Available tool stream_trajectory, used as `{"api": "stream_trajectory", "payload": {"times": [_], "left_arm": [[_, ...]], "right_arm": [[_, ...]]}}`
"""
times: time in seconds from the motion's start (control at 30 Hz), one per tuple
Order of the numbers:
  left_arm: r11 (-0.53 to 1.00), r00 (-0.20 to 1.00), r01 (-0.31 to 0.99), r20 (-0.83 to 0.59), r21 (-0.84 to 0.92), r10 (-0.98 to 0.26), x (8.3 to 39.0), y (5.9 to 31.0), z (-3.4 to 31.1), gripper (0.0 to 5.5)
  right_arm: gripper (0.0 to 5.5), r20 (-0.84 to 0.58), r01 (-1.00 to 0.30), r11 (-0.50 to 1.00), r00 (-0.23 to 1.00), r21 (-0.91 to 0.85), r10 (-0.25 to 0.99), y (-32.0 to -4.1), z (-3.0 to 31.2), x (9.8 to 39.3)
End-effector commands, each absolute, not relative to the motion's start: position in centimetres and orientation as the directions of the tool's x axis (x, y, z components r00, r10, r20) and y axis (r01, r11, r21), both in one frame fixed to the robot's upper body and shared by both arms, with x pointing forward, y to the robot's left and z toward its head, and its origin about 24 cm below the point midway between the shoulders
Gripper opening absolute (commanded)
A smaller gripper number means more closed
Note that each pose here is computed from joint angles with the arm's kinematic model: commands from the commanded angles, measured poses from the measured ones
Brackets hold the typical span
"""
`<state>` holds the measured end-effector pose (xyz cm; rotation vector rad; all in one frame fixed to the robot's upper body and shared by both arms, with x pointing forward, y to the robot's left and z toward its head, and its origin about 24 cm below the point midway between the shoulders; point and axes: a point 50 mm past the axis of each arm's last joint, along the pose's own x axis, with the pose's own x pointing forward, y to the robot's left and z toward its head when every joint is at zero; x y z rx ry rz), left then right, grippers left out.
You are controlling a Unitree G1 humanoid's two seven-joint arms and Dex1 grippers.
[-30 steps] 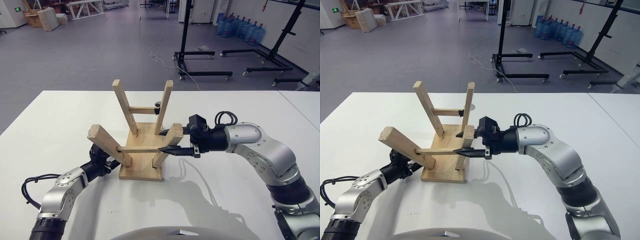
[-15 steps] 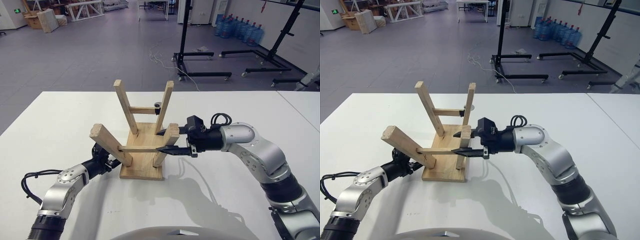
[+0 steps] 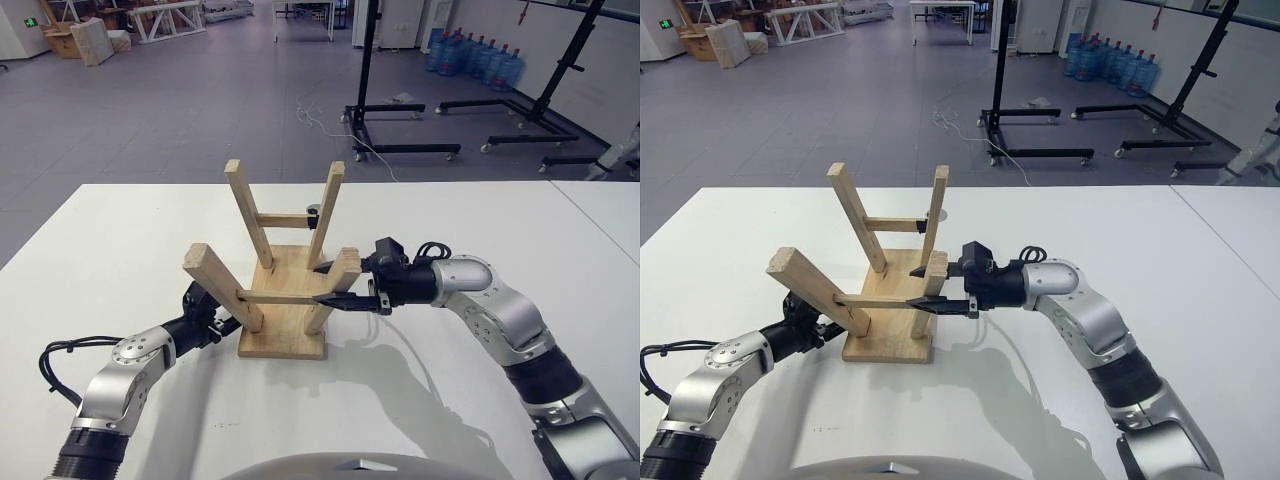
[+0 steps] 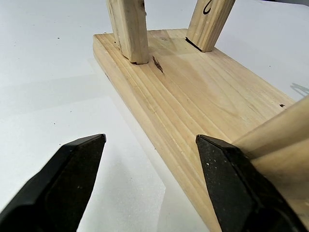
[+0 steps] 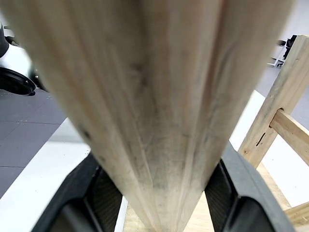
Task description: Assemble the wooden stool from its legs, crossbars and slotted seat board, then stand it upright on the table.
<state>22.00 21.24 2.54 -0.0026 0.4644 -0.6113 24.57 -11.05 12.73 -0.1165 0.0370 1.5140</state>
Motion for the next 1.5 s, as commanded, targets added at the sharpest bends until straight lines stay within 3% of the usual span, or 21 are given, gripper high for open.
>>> {"api": "stream_trajectory", "payload": {"times": [0.03,0.2,0.4,0.43,0.8,1.07,1.17,1.4,1.5], "left_arm": [[0.772,0.581,0.584,-0.535,-0.251,-0.613,19.7,19.9,-0.2,3.45],[0.767,0.572,0.59,-0.54,-0.251,-0.617,19.7,19.8,-0.2,3.45],[0.763,0.561,0.594,-0.549,-0.254,-0.62,19.5,20.0,-0.3,3.45],[0.764,0.561,0.594,-0.55,-0.254,-0.619,19.5,20.0,-0.3,3.45],[0.77,0.571,0.589,-0.547,-0.247,-0.612,19.5,20.1,0.2,3.45],[0.827,0.664,0.532,-0.517,-0.181,-0.54,20.7,19.7,1.5,3.45],[0.845,0.685,0.503,-0.513,-0.181,-0.518,20.8,19.0,1.5,3.45],[0.851,0.683,0.488,-0.522,-0.195,-0.511,20.5,17.4,1.0,3.45],[0.856,0.687,0.478,-0.522,-0.2,-0.505,20.5,17.4,0.9,3.45]], "right_arm": [[2.04,-0.459,-0.932,0.163,-0.003,0.322,0.888,-13.5,2.1,20.7],[2.04,-0.386,-0.868,0.184,-0.01,0.462,0.922,-14.0,1.7,20.3],[2.05,-0.385,-0.879,0.152,-0.039,0.453,0.922,-14.3,1.6,19.7],[2.43,-0.373,-0.889,0.149,-0.026,0.433,0.927,-14.1,2.0,19.9],[4.29,-0.302,-0.935,0.22,0.133,0.278,0.944,-14.4,5.7,21.3],[4.29,-0.344,-0.912,0.403,0.356,0.073,0.869,-17.0,6.4,23.2],[4.29,-0.368,-0.904,0.426,0.386,0.028,0.846,-17.8,6.4,23.5],[4.29,-0.467,-0.918,0.39,0.376,-0.071,0.8,-16.4,4.6,24.2],[4.29,-0.484,-0.915,0.391,0.386,-0.095,0.785,-14.5,3.3,25.5]]}}
